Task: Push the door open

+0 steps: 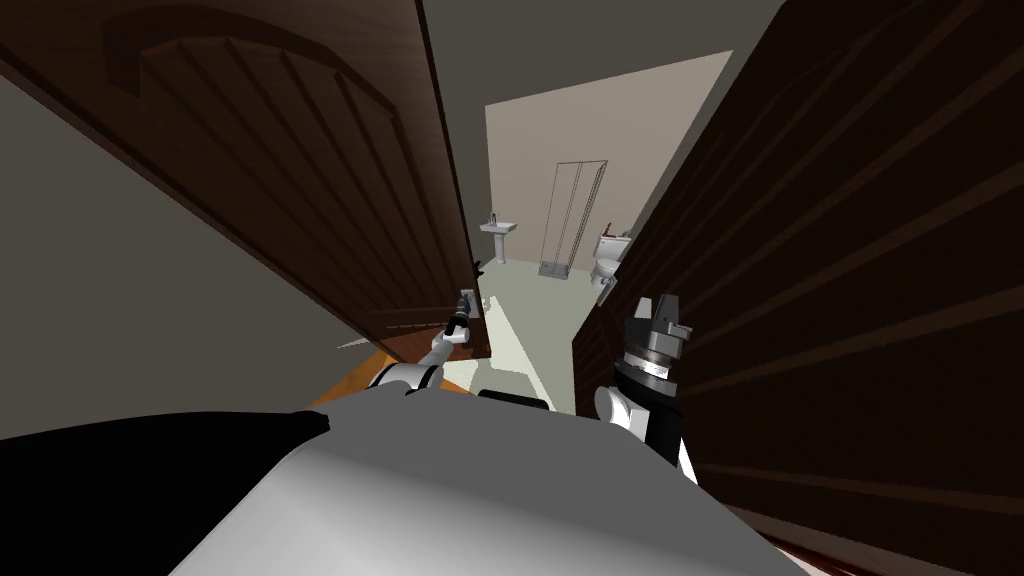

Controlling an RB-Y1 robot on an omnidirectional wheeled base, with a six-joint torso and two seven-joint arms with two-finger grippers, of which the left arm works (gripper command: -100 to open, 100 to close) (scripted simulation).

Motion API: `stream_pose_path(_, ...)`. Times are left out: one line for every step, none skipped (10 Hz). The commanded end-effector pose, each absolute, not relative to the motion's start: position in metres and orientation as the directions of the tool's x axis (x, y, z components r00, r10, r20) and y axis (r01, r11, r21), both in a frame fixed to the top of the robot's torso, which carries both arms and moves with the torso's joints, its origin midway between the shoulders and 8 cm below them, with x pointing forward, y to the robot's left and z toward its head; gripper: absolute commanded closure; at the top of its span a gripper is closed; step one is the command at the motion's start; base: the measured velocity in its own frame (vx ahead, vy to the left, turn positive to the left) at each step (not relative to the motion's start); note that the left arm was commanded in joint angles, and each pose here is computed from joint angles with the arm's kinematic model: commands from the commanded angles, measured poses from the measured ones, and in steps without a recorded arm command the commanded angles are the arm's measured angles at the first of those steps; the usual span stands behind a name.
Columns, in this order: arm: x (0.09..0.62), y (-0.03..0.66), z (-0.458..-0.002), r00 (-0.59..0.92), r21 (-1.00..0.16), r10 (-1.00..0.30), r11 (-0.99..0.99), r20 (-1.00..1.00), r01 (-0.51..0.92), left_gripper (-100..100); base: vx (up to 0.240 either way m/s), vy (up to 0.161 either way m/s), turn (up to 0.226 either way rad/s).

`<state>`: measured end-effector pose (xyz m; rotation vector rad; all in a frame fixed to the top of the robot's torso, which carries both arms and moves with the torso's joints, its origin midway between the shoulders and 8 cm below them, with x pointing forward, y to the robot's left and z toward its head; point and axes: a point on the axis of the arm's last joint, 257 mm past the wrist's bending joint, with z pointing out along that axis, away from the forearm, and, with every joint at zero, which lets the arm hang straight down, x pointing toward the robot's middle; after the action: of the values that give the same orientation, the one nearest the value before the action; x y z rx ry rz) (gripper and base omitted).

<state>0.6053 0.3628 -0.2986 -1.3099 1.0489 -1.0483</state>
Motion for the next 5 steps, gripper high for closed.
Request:
stream_pose_path(0.603, 0.379, -0.296, 0.241, -1.0, -0.97, 0.001, -0.001, 0.0, 100, 0.182, -0.08, 0.078)
stream_pose_path(0.602, 0.384, -0.296, 0.25, -1.0, -0.968, 0.001, 0.0, 0.0, 100, 0.166, -0.083, 0.036)
stream_pose_path(0.601, 0.388, -0.296, 0.259, -1.0, -0.966, 0.0, 0.0, 0.0, 100, 0.15, -0.094, 0.056)
stream_pose_path(0.6, 0.392, -0.296, 0.265, -1.0, -0.964, 0.0, 0.0, 0.0, 100, 0.158, -0.082, 0.059)
stream_pose_path(0.599, 0.396, -0.296, 0.272, -1.0, -0.962, 0.0, 0.0, 0.0, 100, 0.143, -0.073, 0.041)
